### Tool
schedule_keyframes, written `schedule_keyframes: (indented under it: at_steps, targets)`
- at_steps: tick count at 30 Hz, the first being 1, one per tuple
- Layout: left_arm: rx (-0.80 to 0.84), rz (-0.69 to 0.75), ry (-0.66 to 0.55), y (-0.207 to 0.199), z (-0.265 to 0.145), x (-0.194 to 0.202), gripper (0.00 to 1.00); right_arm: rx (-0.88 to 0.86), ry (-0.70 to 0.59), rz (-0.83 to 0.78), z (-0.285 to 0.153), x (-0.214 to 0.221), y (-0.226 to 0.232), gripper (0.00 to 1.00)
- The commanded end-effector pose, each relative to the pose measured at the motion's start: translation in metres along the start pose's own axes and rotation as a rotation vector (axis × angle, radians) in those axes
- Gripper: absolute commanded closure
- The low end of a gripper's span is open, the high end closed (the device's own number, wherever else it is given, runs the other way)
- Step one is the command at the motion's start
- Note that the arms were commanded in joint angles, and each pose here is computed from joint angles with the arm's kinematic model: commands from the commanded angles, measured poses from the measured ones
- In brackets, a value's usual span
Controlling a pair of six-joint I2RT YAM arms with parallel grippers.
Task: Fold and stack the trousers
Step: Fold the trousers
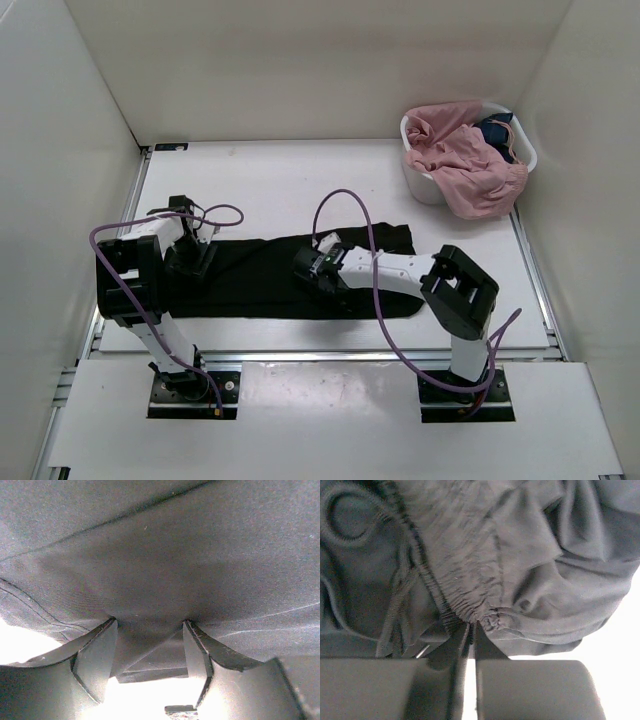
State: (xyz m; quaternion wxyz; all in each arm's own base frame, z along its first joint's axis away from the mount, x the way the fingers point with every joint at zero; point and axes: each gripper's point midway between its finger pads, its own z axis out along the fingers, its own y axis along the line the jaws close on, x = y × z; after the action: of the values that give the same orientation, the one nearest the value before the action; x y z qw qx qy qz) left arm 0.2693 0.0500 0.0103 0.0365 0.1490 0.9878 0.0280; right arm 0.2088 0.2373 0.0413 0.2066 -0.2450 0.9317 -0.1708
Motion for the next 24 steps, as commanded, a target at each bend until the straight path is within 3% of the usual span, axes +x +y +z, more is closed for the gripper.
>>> schedule_keyframes:
  at_steps: [1, 6, 13, 16, 24]
  targets:
    - [0.010, 0.009, 0.077, -0.006, 0.011, 0.023, 0.34, 0.066, -0.043, 0.072, -0.008, -0.019, -0.021, 0.97]
    - [0.019, 0.009, 0.073, -0.008, 0.012, 0.022, 0.34, -0.020, -0.125, 0.192, -0.044, -0.051, -0.038, 1.00]
    - [0.019, 0.009, 0.073, -0.008, 0.012, 0.022, 0.34, -0.325, -0.179, 0.268, -0.108, -0.092, -0.009, 1.00]
    - [0.023, 0.009, 0.082, -0.008, 0.014, 0.023, 0.34, -0.453, -0.132, 0.271, -0.111, -0.092, 0.021, 1.00]
    - [0.023, 0.009, 0.082, -0.008, 0.014, 0.023, 0.34, -0.523, -0.031, 0.253, -0.090, -0.102, 0.067, 1.00]
